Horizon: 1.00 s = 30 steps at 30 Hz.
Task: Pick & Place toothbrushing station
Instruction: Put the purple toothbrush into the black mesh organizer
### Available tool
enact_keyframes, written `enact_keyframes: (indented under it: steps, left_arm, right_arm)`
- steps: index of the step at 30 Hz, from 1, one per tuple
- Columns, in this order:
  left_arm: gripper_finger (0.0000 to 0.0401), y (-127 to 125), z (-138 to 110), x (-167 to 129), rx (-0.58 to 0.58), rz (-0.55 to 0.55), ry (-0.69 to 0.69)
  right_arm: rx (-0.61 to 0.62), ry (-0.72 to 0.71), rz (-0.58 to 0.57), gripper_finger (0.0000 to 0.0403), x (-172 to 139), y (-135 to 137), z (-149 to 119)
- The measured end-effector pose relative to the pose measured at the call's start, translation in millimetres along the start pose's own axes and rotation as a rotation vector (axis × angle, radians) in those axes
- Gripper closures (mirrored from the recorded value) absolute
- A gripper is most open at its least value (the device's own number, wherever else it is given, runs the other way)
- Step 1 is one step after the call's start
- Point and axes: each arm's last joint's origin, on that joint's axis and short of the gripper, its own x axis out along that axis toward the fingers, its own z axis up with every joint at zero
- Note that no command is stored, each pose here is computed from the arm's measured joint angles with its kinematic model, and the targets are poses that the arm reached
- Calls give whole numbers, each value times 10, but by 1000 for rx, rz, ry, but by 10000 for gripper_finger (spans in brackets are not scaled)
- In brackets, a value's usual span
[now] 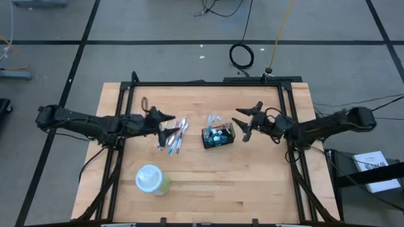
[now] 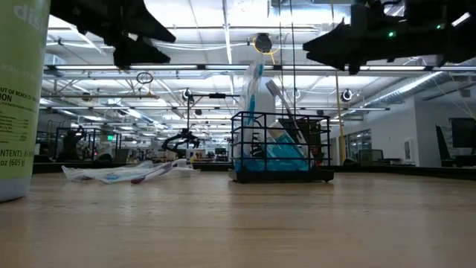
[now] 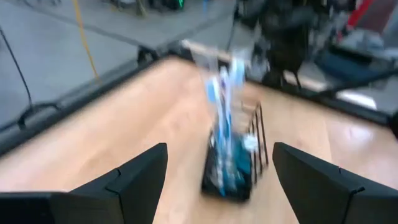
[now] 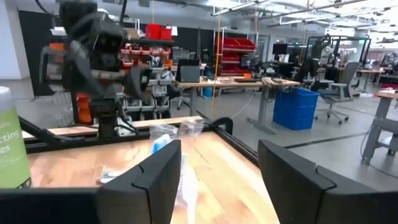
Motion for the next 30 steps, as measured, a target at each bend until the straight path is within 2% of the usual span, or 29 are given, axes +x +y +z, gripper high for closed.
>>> enact_keyframes:
  steps: [6, 12, 17, 25, 30]
  left_arm:
    - [105, -45, -242, 375, -31, 33, 180]
    - [105, 5, -494, 714, -154, 183, 377]
    - [105, 84, -638, 894, -288, 285, 429]
    - [105, 221, -837, 1047, -343, 401, 516]
    - [105, 304, -864, 1064, -383, 450, 529]
  right_arm:
    - [6, -24, -7, 207, -204, -97, 205]
    - [-4, 0, -12, 211, -274, -129, 227]
    - [-14, 24, -60, 212, -265, -139, 198]
    - [-16, 29, -57, 216, -258, -134, 188]
    - [-16, 30, -56, 218, -257, -134, 187]
